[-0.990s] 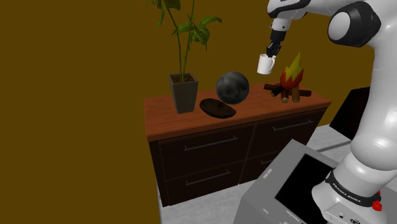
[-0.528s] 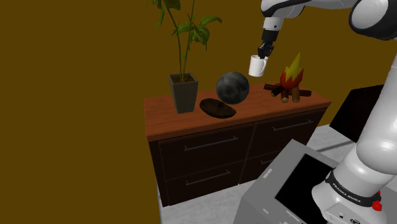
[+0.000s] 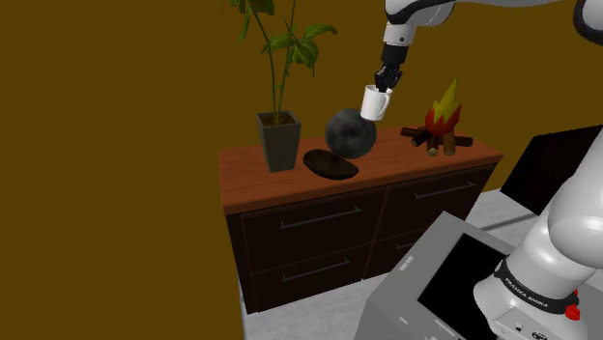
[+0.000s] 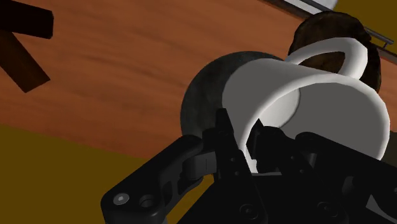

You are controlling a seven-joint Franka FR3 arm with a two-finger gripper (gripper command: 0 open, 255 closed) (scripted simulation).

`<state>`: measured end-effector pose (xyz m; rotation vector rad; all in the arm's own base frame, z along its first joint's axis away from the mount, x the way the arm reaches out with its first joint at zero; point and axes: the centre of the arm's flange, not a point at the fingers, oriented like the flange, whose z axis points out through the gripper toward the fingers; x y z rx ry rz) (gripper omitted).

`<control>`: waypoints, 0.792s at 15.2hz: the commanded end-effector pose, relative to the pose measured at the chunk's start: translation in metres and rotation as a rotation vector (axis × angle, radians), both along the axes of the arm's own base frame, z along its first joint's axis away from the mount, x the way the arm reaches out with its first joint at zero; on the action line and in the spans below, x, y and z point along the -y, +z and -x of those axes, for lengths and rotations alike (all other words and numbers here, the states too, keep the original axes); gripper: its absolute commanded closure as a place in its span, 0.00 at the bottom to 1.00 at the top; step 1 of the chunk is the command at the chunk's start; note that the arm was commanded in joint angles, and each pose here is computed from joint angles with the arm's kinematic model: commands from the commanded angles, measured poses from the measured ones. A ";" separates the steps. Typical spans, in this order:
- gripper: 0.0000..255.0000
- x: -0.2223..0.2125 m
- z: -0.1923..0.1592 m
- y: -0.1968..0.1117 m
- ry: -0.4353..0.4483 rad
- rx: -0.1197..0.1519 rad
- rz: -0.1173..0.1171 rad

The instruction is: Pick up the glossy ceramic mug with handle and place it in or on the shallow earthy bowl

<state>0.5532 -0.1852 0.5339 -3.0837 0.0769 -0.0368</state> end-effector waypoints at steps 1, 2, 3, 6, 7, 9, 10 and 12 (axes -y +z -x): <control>1.00 -0.029 -0.001 0.001 0.000 -0.009 -0.002; 1.00 -0.042 -0.001 0.001 0.000 -0.009 -0.002; 1.00 -0.055 -0.001 0.002 0.000 -0.009 -0.002; 1.00 -0.095 -0.002 0.005 0.000 -0.009 -0.002; 1.00 -0.108 -0.003 0.006 0.000 -0.009 -0.002; 1.00 -0.134 -0.003 0.007 0.000 -0.009 -0.002; 1.00 -0.147 -0.004 0.008 0.000 -0.009 -0.002; 1.00 -0.180 -0.004 0.010 0.000 -0.009 -0.002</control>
